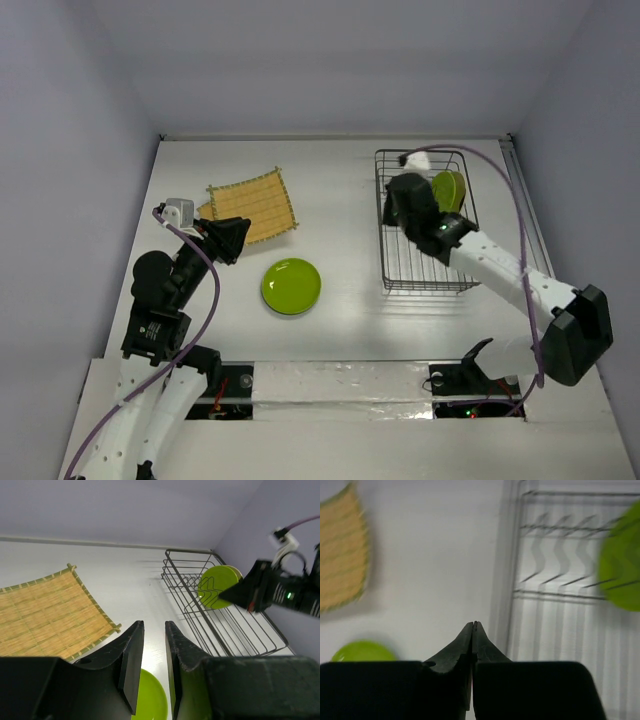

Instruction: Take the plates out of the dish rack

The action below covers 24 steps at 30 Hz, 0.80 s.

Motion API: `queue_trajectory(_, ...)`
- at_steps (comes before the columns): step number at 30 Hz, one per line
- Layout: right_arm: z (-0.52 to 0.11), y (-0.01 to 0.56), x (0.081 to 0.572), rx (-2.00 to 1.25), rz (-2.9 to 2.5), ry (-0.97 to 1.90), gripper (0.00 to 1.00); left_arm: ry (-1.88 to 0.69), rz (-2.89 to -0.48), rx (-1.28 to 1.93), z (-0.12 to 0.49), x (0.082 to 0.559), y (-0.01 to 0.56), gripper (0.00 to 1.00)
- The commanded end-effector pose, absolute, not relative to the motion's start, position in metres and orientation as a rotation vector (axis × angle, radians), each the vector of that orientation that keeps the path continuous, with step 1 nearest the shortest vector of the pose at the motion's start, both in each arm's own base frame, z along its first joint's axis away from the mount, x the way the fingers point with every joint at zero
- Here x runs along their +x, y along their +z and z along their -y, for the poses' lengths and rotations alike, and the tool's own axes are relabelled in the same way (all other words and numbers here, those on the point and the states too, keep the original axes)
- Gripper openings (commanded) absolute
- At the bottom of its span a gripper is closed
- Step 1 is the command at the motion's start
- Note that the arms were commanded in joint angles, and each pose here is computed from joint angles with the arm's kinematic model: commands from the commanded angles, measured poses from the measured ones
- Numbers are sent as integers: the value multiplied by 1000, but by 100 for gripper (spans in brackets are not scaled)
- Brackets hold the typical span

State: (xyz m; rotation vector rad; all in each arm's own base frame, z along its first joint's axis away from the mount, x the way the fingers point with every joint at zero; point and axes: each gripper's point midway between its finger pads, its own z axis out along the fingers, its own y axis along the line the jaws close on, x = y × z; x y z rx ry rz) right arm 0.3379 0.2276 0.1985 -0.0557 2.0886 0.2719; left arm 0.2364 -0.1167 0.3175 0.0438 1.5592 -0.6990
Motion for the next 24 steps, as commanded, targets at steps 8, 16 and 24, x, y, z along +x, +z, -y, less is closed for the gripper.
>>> queue_trajectory(8,-17,257,396,359,-1982,-357,44,-714,-1468,64,117,232,346,21)
queue_trajectory(16,5,247,432,369,-2027,-403,42,-718,-1470,69,118,232,346,21)
queue_trajectory(24,5,207,450,349,-2103,-358,33,-722,-1472,73,119,232,346,21)
